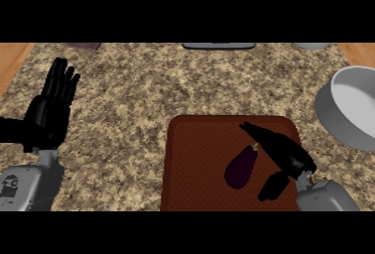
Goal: Pick the eggplant from the tray and place it in the pot
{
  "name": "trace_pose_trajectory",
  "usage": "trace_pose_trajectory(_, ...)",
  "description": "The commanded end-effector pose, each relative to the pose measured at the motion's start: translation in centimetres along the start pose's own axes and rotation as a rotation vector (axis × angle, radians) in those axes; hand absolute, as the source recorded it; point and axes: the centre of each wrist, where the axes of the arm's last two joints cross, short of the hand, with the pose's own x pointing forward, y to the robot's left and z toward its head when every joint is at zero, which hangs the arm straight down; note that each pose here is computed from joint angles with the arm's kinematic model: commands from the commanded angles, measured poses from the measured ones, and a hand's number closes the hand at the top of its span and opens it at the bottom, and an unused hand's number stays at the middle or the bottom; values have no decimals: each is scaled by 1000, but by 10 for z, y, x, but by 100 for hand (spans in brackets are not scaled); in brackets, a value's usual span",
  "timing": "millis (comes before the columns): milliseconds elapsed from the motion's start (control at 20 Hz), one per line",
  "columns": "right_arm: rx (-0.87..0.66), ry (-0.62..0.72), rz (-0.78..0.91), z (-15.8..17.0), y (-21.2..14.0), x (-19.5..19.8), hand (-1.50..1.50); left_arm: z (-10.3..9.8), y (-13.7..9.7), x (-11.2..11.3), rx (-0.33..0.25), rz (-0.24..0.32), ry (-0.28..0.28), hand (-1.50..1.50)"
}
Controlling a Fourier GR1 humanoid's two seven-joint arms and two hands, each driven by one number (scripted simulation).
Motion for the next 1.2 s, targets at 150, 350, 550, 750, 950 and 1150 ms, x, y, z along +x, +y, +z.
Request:
trace_pose_trajectory(150,2,-6,1,-33,15,-5,-150,5,-13,1,-14,-8,-12,0)
trace_pose_trajectory(350,9,-36,-7,-40,43,-10,-150,-13,-5,-15,-5,6,-19,0)
trace_pose_trajectory(550,35,-47,-37,-46,62,-18,-150,7,-2,14,-4,5,1,0)
trace_pose_trajectory(750,40,-201,43,-57,74,3,150,-3,3,-12,4,15,-25,0)
trace_pose_trajectory(950,10,-221,87,-67,69,10,150,-10,2,7,-4,8,-15,0)
trace_pose_trajectory(1150,-4,-219,101,-52,60,15,150,-11,1,9,-1,1,-14,0)
